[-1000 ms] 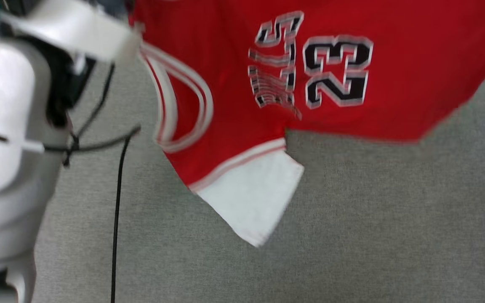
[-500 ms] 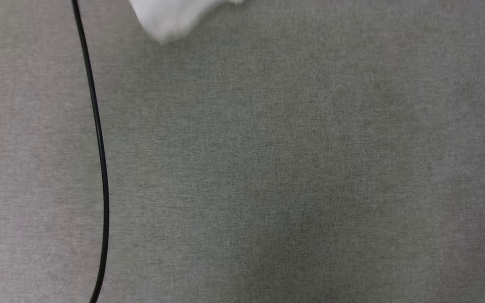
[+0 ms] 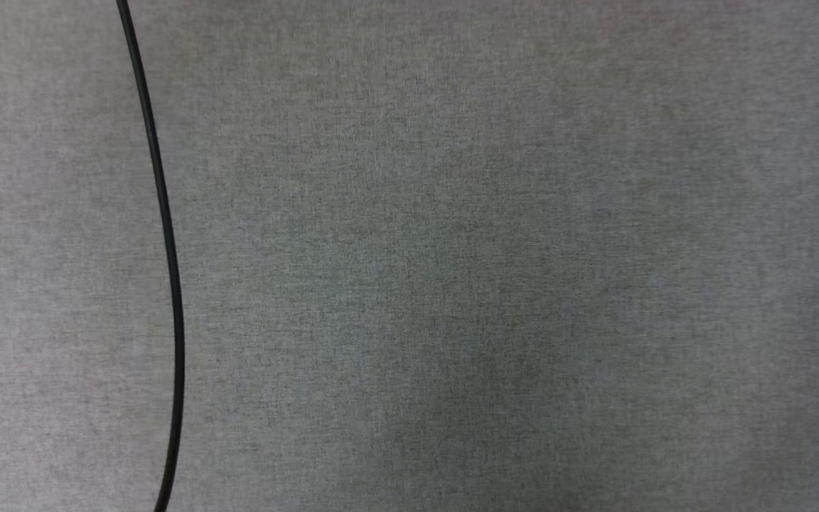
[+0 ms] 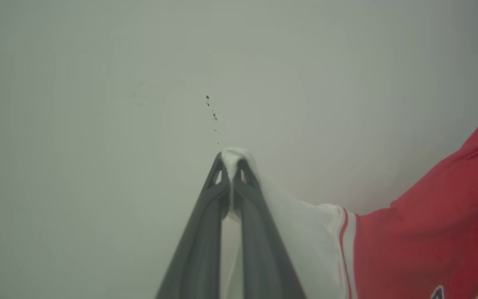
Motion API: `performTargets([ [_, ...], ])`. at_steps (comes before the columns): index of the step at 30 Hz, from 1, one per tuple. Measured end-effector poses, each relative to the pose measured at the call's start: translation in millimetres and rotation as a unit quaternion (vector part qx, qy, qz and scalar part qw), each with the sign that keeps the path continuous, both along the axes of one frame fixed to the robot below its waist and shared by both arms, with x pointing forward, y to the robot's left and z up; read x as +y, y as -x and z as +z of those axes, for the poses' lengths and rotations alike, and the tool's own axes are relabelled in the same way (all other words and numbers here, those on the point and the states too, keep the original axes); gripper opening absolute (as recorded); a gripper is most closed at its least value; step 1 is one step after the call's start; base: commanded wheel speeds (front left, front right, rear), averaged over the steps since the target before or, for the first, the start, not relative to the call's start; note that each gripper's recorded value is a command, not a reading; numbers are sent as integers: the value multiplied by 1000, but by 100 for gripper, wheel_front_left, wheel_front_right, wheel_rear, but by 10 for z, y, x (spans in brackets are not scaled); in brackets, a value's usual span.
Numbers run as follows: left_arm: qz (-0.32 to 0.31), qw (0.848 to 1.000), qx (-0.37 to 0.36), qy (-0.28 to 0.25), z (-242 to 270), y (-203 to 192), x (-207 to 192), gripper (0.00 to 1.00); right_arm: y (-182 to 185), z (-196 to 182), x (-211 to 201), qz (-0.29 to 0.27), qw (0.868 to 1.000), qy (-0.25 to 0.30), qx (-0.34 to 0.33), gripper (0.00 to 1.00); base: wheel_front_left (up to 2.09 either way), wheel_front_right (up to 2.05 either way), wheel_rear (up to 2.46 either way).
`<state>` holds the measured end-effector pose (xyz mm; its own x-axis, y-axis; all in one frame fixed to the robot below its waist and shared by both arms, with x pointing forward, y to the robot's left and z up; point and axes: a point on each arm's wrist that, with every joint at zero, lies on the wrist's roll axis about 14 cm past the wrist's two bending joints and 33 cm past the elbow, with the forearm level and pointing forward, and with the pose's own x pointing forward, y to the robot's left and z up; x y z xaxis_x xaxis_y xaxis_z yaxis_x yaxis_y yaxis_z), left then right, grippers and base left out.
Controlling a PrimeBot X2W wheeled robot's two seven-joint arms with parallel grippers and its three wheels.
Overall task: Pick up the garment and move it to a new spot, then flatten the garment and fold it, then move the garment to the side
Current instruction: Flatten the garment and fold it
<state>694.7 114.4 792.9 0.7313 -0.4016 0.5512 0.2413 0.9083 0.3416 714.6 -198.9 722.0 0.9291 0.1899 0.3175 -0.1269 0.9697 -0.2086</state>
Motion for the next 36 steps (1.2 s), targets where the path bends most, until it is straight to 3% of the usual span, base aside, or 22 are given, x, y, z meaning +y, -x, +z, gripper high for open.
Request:
performTargets([
  [7,3,997,82,7,-857,-222,131,0,-154,-807,131,21,998,0,67,0,0,0,0],
  [16,-15,992,125,0,-1325,118,208,0,186,-1382,207,58,991,-13,120,0,0,0,0],
  [27,-17,982,187,8,-1903,1092,329,0,1126,-1838,105,88,977,-40,192,0,0,0,0],
  [36,8,959,280,47,-2366,2159,432,0,2079,-2214,-38,87,958,-45,268,0,0,0,0],
])
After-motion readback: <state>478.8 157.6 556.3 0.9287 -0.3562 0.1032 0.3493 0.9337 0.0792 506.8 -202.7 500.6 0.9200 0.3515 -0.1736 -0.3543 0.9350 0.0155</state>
